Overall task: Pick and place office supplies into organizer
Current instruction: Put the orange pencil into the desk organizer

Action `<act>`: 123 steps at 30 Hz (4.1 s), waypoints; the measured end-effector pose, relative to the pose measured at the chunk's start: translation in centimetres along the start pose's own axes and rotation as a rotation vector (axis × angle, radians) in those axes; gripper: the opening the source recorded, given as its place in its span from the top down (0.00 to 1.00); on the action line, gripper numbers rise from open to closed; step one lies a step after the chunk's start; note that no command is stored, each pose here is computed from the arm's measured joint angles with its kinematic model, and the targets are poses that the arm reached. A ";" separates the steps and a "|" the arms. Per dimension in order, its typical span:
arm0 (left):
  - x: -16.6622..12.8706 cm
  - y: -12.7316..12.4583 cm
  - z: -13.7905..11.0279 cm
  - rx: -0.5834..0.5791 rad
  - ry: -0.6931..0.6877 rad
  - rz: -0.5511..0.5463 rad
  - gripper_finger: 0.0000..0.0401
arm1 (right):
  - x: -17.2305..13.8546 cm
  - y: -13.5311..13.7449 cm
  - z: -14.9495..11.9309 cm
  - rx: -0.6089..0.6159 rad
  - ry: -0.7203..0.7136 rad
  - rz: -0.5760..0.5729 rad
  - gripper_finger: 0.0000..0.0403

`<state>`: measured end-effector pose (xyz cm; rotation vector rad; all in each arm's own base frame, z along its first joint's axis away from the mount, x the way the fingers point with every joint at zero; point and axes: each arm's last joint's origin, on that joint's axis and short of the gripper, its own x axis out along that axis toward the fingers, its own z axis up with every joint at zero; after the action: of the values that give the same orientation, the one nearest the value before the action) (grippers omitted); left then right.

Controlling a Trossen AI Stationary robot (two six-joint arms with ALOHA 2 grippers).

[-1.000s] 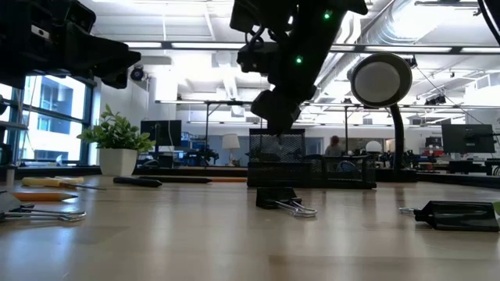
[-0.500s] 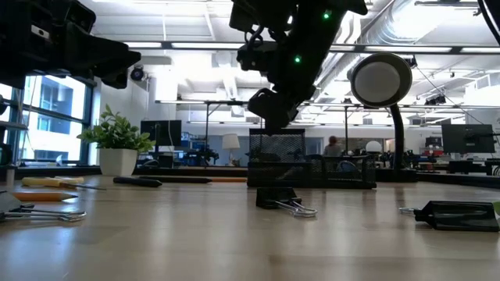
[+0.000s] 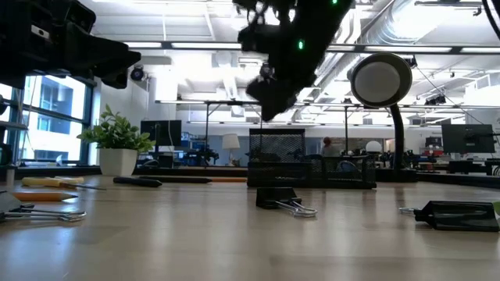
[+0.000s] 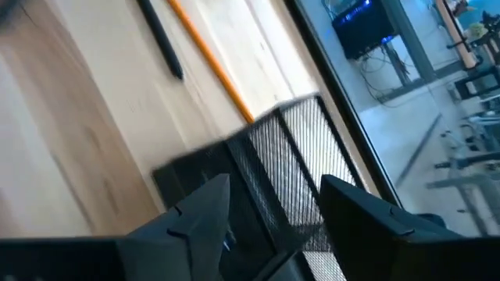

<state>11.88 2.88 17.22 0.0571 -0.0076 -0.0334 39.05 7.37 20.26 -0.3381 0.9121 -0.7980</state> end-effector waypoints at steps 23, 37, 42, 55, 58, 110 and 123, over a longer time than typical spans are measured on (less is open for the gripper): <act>0.0 0.0 0.0 -0.010 0.000 -0.002 0.68 | -4.0 0.6 1.4 0.122 -0.026 0.443 0.58; 0.0 0.0 0.0 0.002 -0.003 -0.001 0.68 | -3.8 0.7 1.9 0.106 -0.054 0.496 0.60; 0.0 0.0 0.0 -0.004 -0.003 -0.001 0.68 | -3.9 0.8 2.1 0.141 -0.059 0.525 0.62; 0.0 -0.2 -0.6 -0.069 0.053 -0.073 0.68 | -3.8 3.7 0.0 0.204 -0.045 0.625 0.64; 0.0 -0.3 -0.7 -0.119 0.070 -0.097 0.68 | -4.2 4.3 -0.2 0.243 -0.074 0.654 0.64; 0.3 -5.4 -0.3 -0.174 0.067 -0.095 0.68 | 1.8 12.0 1.6 0.164 -0.547 0.839 0.66; 0.1 -5.4 -0.1 -0.176 0.047 -0.096 0.68 | 4.5 14.9 3.8 0.102 -0.611 0.906 0.66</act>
<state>11.80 -2.46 16.80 -0.1179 0.0448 -0.1284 50.75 13.85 11.38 -0.0411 0.3609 0.1111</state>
